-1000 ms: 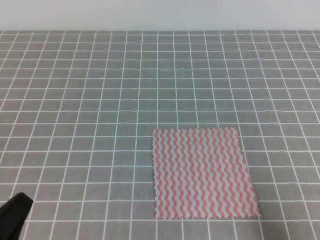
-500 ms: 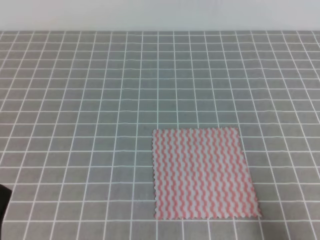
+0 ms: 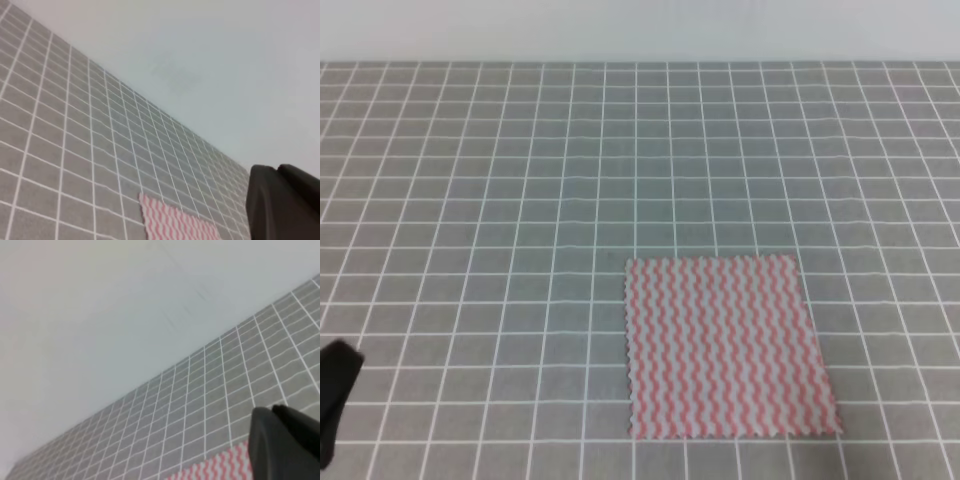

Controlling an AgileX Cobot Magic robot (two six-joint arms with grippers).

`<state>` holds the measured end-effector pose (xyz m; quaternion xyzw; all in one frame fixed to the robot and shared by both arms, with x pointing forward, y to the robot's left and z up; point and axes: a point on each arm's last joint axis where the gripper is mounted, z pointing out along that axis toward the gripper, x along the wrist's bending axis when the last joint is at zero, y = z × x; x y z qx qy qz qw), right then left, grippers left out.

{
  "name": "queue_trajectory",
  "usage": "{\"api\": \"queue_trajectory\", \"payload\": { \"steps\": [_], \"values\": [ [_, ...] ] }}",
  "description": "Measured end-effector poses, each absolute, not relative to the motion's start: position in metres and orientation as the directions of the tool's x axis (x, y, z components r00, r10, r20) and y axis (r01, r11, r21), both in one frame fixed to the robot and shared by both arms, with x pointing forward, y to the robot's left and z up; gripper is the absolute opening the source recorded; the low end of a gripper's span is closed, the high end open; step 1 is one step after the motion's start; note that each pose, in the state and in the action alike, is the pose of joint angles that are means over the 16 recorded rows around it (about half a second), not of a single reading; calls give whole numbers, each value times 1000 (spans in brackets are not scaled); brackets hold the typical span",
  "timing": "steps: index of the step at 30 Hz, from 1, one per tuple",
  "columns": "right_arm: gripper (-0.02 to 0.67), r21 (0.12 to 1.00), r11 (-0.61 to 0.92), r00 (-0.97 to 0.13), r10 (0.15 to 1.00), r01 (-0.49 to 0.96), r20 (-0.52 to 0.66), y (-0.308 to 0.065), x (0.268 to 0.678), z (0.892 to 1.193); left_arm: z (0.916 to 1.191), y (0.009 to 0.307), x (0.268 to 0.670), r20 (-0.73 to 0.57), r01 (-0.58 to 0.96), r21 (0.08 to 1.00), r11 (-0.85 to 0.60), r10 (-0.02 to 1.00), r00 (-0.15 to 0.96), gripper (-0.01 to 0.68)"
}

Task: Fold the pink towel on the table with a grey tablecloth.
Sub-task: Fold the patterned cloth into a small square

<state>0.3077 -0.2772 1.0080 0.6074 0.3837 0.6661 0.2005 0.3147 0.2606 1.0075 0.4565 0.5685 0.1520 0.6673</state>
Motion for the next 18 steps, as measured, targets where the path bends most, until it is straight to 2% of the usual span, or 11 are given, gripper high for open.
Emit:
{"api": "queue_trajectory", "payload": {
  "steps": [4, 9, 13, 18],
  "values": [
    [-16, 779, -576, -216, 751, 248, 624, -271, 314, 1024, 1023, 251, 330, -604, 408, 786, 464, 717, 348, 0],
    [-16, 786, -490, -245, 766, 377, 594, -261, 332, 1036, 1031, 239, 357, -575, 555, 772, 311, 713, 401, 0],
    [-16, 748, -417, -250, 761, 517, 598, -251, 349, 1036, 1029, 232, 377, -560, 643, 740, 197, 711, 426, 0],
    [-16, 654, -328, -231, 751, 682, 618, -241, 372, 1027, 1022, 230, 395, -520, 691, 717, 91, 729, 444, 0]
  ]
}}
